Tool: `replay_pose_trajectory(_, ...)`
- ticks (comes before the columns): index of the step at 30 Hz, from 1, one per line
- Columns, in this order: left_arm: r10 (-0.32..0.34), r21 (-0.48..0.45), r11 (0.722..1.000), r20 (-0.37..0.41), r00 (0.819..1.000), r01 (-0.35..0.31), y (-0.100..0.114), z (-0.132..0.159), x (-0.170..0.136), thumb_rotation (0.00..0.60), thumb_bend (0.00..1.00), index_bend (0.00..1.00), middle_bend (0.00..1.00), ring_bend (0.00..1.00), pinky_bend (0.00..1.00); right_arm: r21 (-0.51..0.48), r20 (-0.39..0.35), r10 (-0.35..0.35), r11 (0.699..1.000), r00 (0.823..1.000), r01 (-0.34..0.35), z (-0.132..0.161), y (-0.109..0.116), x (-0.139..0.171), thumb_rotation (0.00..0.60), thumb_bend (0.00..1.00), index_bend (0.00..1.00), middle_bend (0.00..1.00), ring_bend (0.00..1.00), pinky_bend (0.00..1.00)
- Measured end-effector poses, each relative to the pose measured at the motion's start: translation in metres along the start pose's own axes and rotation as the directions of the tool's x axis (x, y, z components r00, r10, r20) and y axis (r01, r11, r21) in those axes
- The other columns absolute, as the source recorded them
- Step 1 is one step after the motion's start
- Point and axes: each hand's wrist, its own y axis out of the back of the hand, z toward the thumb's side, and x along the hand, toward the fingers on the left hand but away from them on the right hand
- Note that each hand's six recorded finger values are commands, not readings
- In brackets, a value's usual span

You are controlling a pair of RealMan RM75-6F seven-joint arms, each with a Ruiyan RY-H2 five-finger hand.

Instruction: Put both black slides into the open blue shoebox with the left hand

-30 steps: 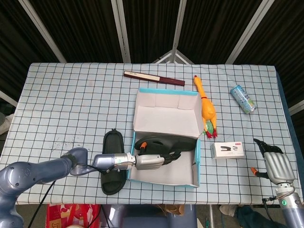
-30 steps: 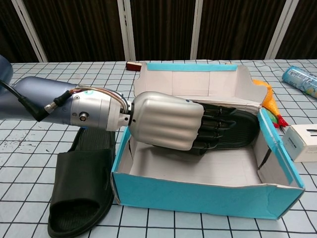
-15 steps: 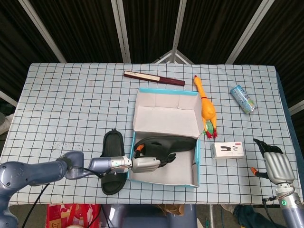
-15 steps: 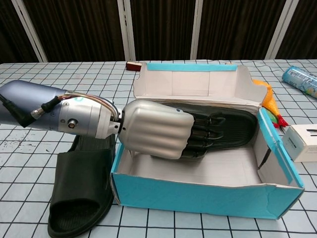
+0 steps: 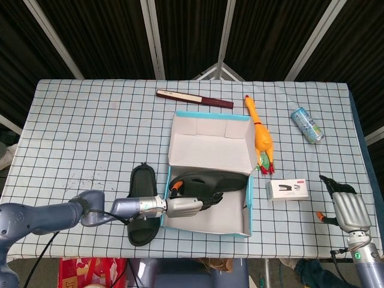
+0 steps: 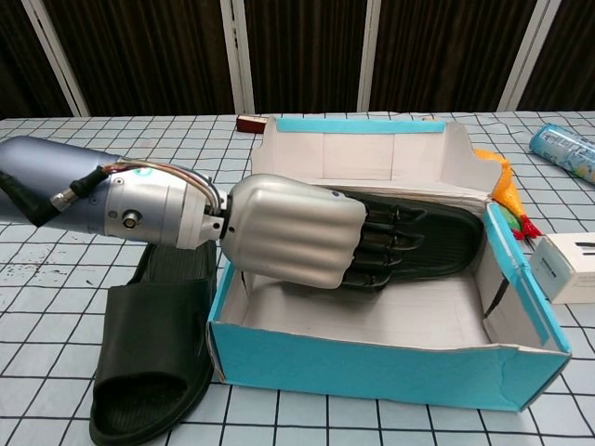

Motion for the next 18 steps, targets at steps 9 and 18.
replay_pose_trajectory(9,-0.004,0.004,1.000,-0.007,1.000,0.004,0.003,-0.009,-0.003,0.600,0.00,0.12,0.10,0.00,0.02,0.000,0.007,0.006,1.000,1.000,-0.006,-0.002,0.003,-0.002,0.600,0.23,0.13,0.21,0.26,0.20)
replay_pose_trajectory(18,-0.024,0.024,0.999,0.004,1.000,0.024,0.002,-0.015,-0.013,0.600,0.00,0.12,0.10,0.00,0.02,0.005,0.009,0.015,1.000,1.000,-0.016,-0.002,0.003,0.001,0.600,0.23,0.13,0.21,0.26,0.20)
